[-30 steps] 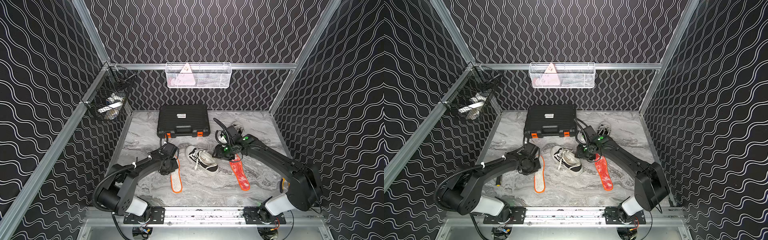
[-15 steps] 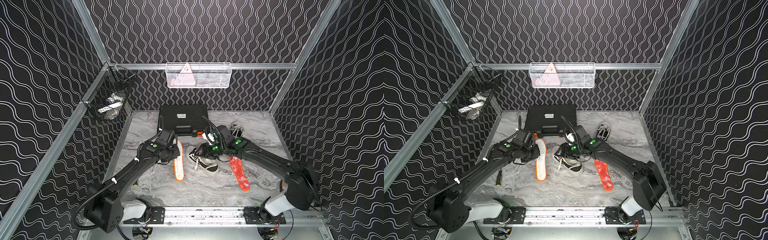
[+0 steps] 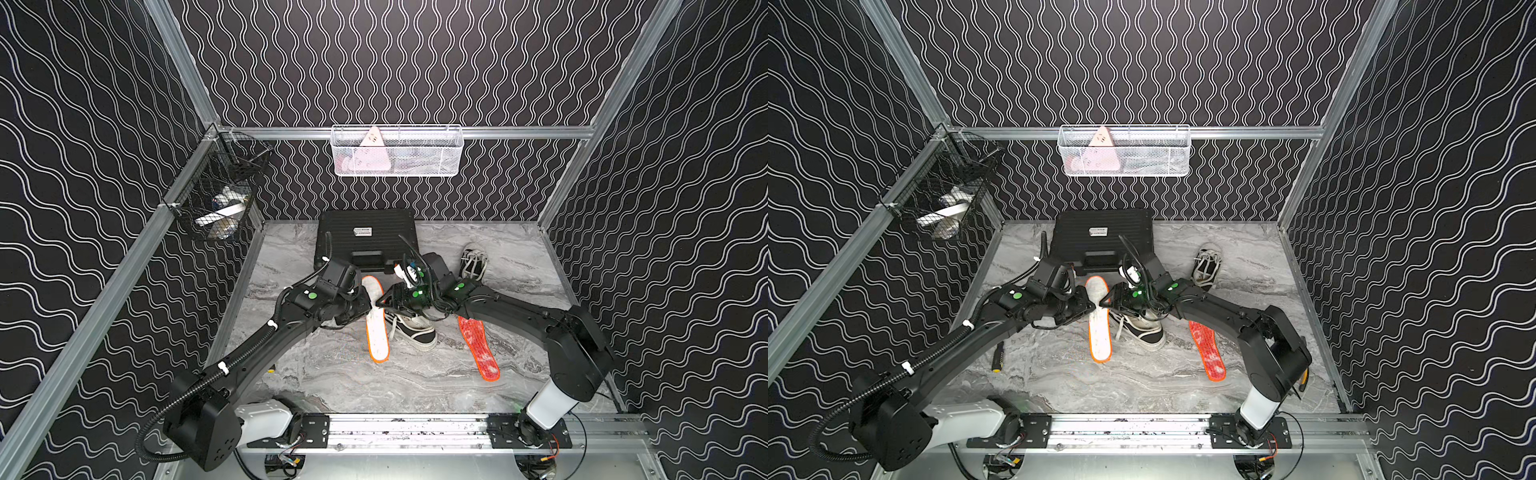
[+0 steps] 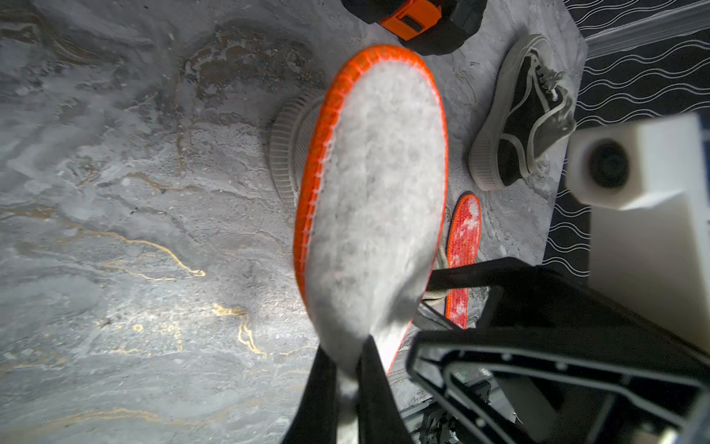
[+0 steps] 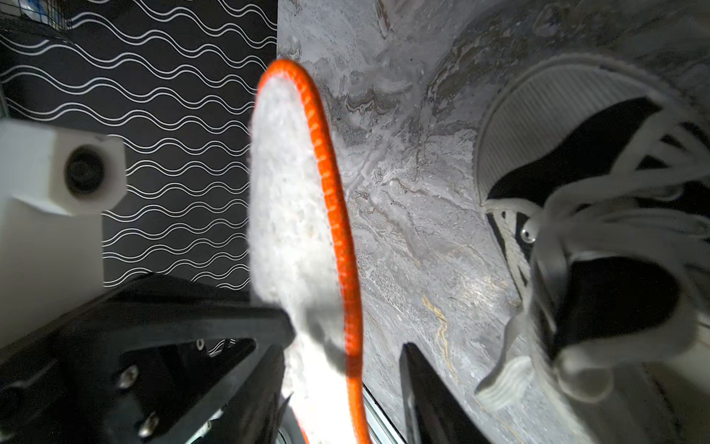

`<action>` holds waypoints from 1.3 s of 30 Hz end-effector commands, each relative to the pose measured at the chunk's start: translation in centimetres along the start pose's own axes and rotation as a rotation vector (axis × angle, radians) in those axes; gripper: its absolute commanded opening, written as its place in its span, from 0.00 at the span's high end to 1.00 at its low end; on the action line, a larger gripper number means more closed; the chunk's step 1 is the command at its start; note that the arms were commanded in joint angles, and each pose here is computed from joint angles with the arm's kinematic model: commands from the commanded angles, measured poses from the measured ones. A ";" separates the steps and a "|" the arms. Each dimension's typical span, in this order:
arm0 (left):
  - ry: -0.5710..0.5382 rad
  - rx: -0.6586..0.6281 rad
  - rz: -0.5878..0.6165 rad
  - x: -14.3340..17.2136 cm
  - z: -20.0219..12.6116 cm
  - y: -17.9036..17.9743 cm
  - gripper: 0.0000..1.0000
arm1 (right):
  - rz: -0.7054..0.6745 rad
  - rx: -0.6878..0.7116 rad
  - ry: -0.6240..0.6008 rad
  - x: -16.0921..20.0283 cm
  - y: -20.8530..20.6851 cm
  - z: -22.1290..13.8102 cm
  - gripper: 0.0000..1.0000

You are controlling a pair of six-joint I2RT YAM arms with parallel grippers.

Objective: Insert the insole into the shoe
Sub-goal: Pick up the insole from the center of the board.

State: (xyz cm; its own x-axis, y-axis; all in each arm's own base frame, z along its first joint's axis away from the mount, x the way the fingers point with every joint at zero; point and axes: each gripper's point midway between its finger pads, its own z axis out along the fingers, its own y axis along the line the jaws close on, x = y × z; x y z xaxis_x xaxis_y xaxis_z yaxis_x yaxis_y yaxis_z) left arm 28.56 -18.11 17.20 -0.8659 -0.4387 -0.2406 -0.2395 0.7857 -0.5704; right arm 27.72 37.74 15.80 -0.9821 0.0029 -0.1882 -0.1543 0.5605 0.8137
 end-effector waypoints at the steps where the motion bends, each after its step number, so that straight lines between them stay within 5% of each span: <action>1: -0.004 0.048 -0.017 -0.1 0.1 -1.4 0.97 | 0.002 -0.072 -0.019 -0.6 1.5 0.1 0.68; 5: 0.006 0.054 0.018 0.0 0.2 -1.6 0.94 | -0.017 -0.087 -0.045 -0.9 1.7 -1.0 0.89; 10: 0.112 -0.003 0.320 0.6 0.9 -1.1 0.35 | -0.182 -0.059 0.004 -0.2 0.7 -4.8 0.95; 14: 0.203 0.130 0.557 0.8 0.9 -3.2 0.25 | -0.340 0.024 0.135 2.5 -0.9 -7.6 0.94; 22: 0.369 0.500 0.834 2.7 0.0 -7.9 0.24 | -0.393 0.032 0.302 7.4 -1.5 -11.0 0.92; 30: 0.473 0.702 0.866 4.9 -0.5 -8.8 0.29 | -0.414 -0.005 0.341 9.2 -1.3 -12.0 0.91; 33: 0.503 0.744 0.857 5.6 -1.2 -8.9 0.38 | -0.406 0.011 0.351 8.8 -1.7 -11.5 0.91; 36: 0.542 0.756 0.855 6.4 -2.0 -8.5 0.61 | -0.415 0.037 0.330 7.7 -1.8 -11.2 0.91; 39: 0.527 0.738 0.847 6.6 -2.0 -8.2 0.62 | -0.420 0.026 0.304 6.7 -1.4 -11.3 0.91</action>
State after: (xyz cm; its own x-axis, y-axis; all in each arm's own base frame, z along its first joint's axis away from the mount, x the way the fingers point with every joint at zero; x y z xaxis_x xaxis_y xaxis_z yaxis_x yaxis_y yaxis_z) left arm 25.23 -26.60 21.16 -0.7501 0.4463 -0.4880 0.6345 0.2776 -0.7214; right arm 19.42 27.42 19.20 -0.8371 -0.4640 -0.2896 -0.5168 0.4974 0.6968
